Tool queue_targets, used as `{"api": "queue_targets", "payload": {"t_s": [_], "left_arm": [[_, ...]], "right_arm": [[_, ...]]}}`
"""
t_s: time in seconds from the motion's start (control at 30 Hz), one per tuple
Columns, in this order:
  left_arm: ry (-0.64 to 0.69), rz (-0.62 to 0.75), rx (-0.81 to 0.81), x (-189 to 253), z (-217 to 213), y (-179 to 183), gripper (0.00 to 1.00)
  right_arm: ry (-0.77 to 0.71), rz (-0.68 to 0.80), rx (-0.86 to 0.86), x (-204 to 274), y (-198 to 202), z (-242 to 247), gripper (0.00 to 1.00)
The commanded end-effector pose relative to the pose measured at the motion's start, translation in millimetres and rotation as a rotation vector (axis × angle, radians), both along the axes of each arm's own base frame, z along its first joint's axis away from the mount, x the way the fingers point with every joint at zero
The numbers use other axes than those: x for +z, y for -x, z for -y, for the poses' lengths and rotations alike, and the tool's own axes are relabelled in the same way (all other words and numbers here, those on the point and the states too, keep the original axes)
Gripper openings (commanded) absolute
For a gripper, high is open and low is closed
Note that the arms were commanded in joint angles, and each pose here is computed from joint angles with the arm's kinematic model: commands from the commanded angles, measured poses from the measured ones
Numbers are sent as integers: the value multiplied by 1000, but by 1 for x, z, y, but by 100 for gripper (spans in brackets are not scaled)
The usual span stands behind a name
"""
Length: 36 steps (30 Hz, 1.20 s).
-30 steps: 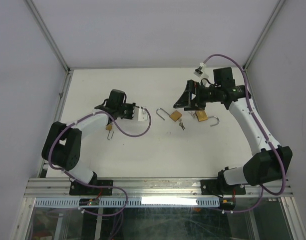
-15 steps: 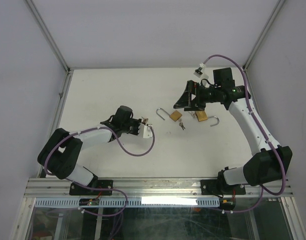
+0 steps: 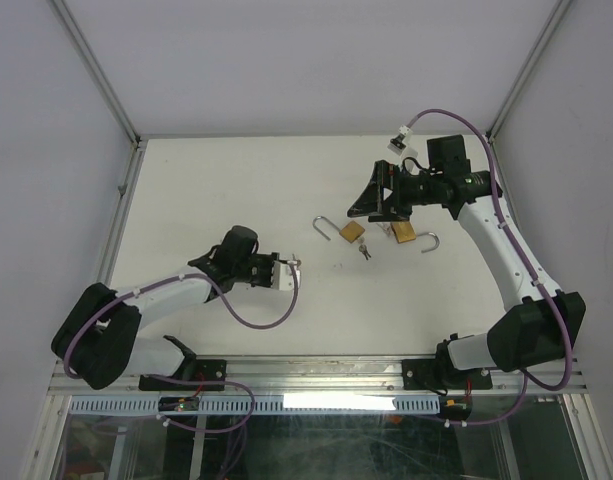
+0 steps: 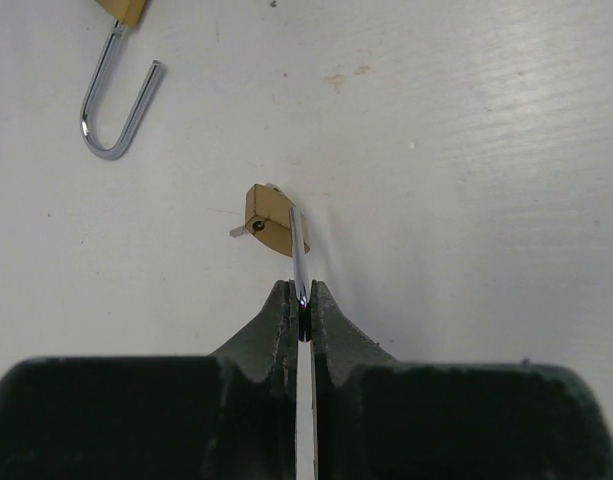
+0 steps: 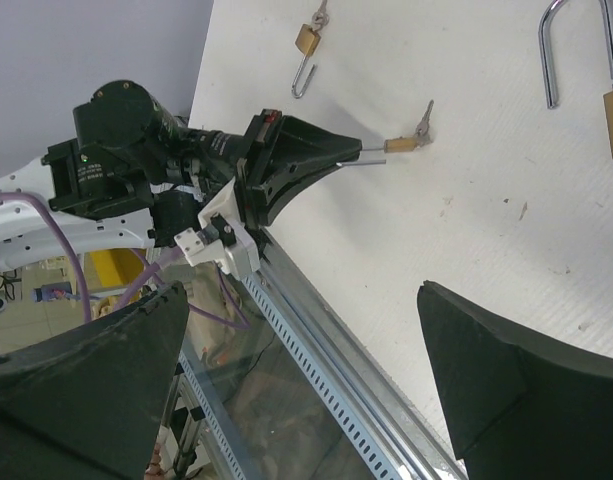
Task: Unlock with the key
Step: Place the lock at the center of the board.
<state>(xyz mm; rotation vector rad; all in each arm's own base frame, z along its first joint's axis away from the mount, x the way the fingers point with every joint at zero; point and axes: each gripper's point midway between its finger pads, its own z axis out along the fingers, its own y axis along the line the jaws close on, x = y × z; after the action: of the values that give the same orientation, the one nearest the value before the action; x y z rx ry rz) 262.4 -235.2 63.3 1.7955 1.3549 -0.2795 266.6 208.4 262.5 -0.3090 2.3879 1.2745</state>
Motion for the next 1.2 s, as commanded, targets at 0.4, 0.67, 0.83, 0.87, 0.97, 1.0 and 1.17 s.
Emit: {"api": "queue_targets", "payload": {"t_s": [0.4, 0.67, 0.83, 0.87, 0.97, 1.0, 1.17], "left_arm": [[462, -633, 168, 91, 17, 16, 0], [422, -472, 323, 74, -2, -29, 0], [413, -399, 365, 72, -20, -58, 0], [409, -381, 377, 70, -23, -62, 0], [406, -311, 435, 65, -32, -79, 0], [409, -281, 447, 66, -35, -85, 0], [387, -115, 498, 72, -46, -118, 0]], "right_arm": [[-33, 79, 39, 24, -5, -5, 100], [-36, 86, 56, 28, -5, -6, 100], [-32, 91, 58, 27, -4, -5, 100], [-31, 92, 58, 27, -3, -5, 100], [-29, 91, 58, 25, 0, -4, 100], [-30, 93, 59, 25, 1, -4, 100], [-24, 108, 66, 28, 3, -3, 100]]}}
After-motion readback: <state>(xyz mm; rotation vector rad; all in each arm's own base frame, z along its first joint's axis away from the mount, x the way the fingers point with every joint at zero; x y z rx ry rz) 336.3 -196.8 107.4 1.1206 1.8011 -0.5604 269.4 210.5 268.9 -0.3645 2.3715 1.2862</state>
